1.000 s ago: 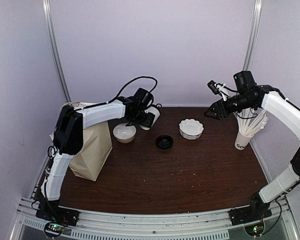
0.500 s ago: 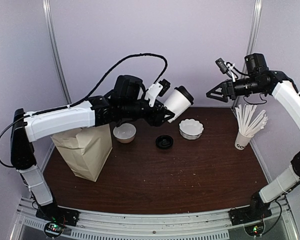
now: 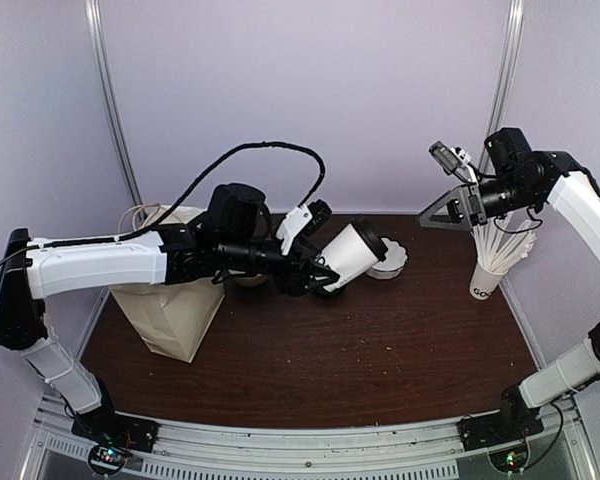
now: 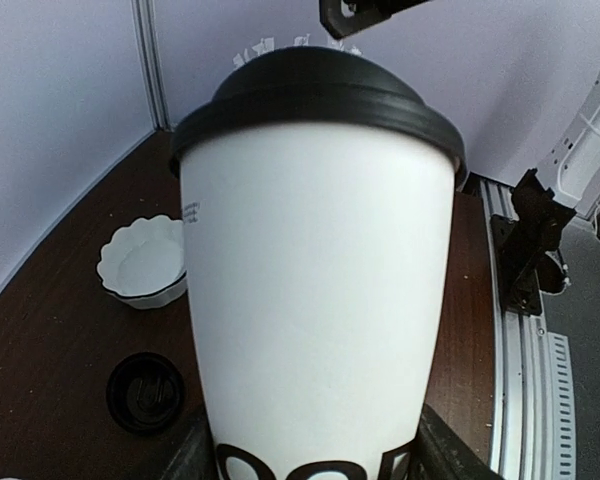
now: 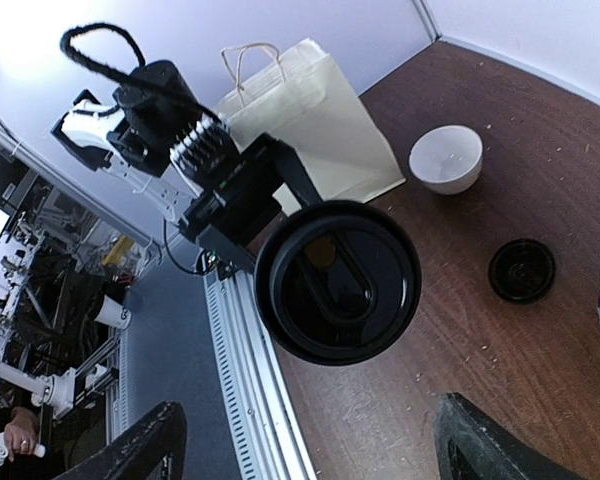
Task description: Pack the takeout coffee
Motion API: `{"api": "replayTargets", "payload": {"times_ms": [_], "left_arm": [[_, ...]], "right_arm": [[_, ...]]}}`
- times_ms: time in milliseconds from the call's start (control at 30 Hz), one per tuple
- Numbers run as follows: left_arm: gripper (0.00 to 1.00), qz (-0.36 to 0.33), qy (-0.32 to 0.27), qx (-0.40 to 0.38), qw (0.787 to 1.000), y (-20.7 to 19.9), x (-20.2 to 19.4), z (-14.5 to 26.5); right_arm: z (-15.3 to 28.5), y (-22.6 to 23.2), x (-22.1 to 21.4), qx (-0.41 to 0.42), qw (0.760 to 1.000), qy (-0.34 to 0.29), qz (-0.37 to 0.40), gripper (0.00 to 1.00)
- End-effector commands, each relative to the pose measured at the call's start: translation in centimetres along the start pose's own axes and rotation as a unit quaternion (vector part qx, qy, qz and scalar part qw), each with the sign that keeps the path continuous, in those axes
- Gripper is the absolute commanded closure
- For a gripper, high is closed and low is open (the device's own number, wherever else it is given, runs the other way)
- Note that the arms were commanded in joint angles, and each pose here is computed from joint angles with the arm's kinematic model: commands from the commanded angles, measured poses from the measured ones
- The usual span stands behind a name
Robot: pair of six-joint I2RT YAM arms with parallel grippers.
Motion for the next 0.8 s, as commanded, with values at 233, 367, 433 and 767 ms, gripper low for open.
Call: {"api": "replayTargets", "payload": {"times_ms": [233, 367, 433, 767], "left_arm": [[0.39, -0.023, -0.091, -0.046, 0.995, -1.8, 4.3, 2.0], [0.39, -0.022, -0.089, -0.052, 0.994, -1.9, 4.2, 1.7], [0.39, -0.022, -0.088, -0.058, 0.994, -2.2, 4.2, 1.5], [0.39, -0.029, -0.083, -0.076, 0.993, -2.9, 4.1, 1.4]], "right_arm": [[-3.5, 1.6, -3.2, 0.022, 0.996, 0.084, 0.019, 0.10], [-4.5, 3.5, -3.0, 0.047, 0.993, 0.098, 0.042, 0.10], [-4.9, 3.8, -3.0, 0.046, 0.992, 0.105, 0.048, 0.10], [-5.8, 2.3, -1.7, 0.008, 0.994, 0.105, 0.043, 0.11]]}}
Point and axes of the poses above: each gripper's point midway between its finger pads, its own z axis back along the fingers, its own y axis along the line the jaws close on, x = y × z, the point moved 1 cm from there along z, back along the fingers, and after that the axes turned 12 degrees about -z, right-handed, at the moved point
